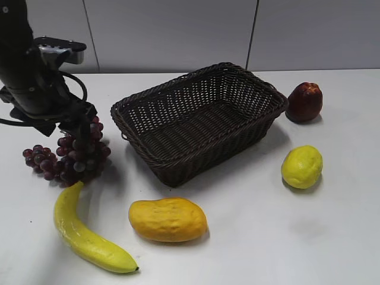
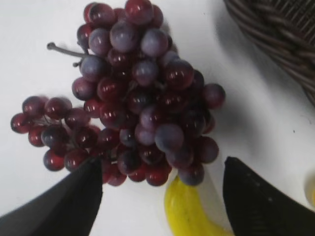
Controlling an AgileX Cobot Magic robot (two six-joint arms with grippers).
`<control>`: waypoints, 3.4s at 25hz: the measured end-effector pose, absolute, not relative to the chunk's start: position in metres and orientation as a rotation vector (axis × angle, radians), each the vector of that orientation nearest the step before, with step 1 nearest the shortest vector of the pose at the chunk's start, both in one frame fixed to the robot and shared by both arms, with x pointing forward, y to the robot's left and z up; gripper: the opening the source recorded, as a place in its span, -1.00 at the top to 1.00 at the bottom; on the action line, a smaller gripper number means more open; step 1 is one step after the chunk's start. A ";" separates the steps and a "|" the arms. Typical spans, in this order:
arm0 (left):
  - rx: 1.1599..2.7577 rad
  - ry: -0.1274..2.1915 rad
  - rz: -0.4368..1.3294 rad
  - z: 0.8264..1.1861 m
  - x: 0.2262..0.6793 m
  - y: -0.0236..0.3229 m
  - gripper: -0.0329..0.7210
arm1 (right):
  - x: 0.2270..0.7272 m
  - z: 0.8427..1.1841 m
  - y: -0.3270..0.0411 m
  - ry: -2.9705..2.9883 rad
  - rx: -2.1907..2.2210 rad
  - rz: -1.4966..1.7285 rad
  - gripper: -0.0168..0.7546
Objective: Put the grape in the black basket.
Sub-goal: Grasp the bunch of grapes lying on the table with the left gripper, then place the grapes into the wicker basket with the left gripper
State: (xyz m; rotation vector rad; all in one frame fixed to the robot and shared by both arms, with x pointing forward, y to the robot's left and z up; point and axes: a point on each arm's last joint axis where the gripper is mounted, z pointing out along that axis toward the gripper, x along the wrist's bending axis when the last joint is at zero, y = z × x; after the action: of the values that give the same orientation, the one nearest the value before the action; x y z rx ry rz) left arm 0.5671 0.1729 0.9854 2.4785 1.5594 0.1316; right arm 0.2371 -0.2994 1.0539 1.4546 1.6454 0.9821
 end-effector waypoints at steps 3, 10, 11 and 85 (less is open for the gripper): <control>2.494 1.570 0.116 0.976 0.581 0.168 -0.64 | 0.237 1.054 -0.299 1.645 1.455 0.982 -0.57; 2.552 1.629 0.029 0.941 0.596 0.163 -0.64 | 0.237 1.054 -0.299 1.645 1.455 0.982 -0.57; 2.559 1.636 0.019 0.936 0.596 0.162 -0.64 | 0.237 1.054 -0.299 1.645 1.455 0.982 -0.57; 2.508 0.737 0.608 1.071 0.578 -0.038 0.43 | 0.237 1.054 -0.299 1.645 1.455 0.982 -0.57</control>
State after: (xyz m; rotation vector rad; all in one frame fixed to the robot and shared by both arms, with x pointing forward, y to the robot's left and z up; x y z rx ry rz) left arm 0.5778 -0.0376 1.0706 2.5084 0.7367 0.6079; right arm 0.2371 -0.2994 1.0539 1.4546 1.6454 0.9821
